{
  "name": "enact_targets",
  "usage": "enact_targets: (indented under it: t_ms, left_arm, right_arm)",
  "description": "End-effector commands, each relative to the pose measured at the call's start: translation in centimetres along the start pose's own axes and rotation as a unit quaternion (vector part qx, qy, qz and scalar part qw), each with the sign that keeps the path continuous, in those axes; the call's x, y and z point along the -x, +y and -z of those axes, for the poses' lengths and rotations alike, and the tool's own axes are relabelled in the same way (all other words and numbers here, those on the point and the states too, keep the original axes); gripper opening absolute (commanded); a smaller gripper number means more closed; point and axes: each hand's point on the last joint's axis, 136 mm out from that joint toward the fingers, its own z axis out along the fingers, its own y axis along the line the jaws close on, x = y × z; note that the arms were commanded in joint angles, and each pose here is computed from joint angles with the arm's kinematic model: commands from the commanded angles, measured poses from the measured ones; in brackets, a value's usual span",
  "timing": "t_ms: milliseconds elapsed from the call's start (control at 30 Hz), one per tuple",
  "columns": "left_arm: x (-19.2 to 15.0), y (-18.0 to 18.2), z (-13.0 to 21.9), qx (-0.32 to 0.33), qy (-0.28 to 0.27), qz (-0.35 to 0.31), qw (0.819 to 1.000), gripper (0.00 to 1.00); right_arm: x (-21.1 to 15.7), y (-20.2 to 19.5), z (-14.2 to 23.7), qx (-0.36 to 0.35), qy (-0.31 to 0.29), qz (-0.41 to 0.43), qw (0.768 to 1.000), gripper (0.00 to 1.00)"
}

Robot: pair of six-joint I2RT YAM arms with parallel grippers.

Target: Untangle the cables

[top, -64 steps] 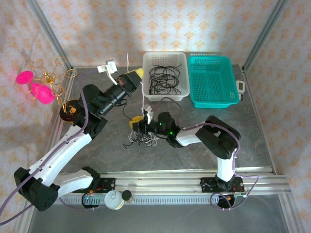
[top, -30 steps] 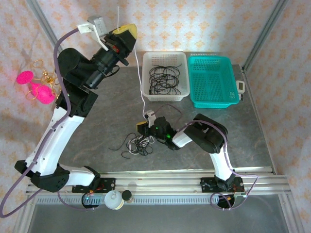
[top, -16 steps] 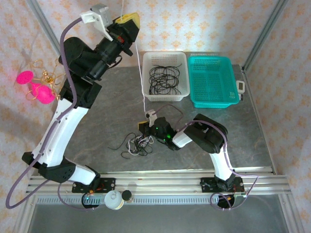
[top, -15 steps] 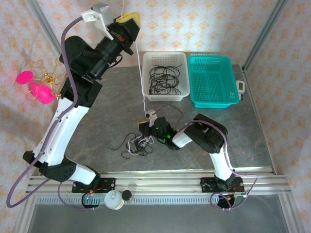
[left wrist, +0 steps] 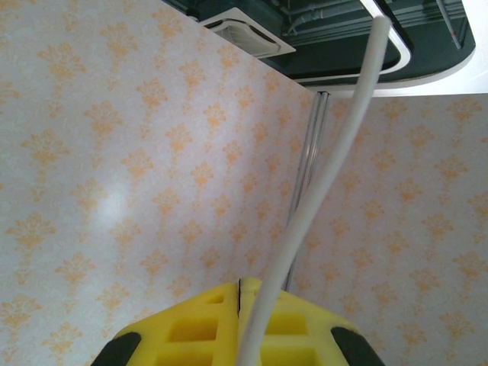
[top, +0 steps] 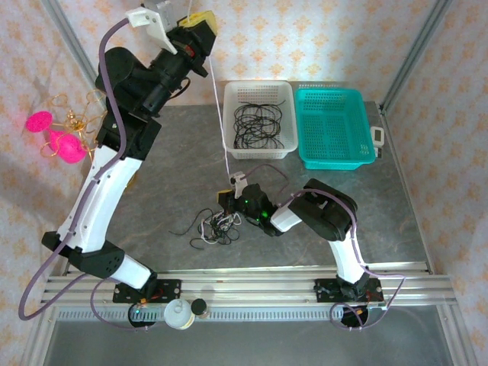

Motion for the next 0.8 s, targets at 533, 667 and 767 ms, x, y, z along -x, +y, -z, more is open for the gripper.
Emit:
enact_targets:
  t_ms: [533,667,767]
  left_arm:
    - [10.2,-4.1,2.4,-0.080,-0.151,-0.059,0.983,0.00]
    - [12.1,-4.9,2.7,-0.095,-0.181,-0.065,0.977,0.00]
    - [13.4,-5.2,3.2,-0.094,-0.204,-0.079,0.971,0.00]
  right_arm:
    - [0.0,-2.5,3.6,-0.096,0.014,0.022,0.995,0.30]
    - [-0.4,-3.2,4.0,-0.112,0.015,0.020,0.993,0.32]
    - [-0.7,-4.0,4.1,-0.122,0.010,0.008,0.992,0.33]
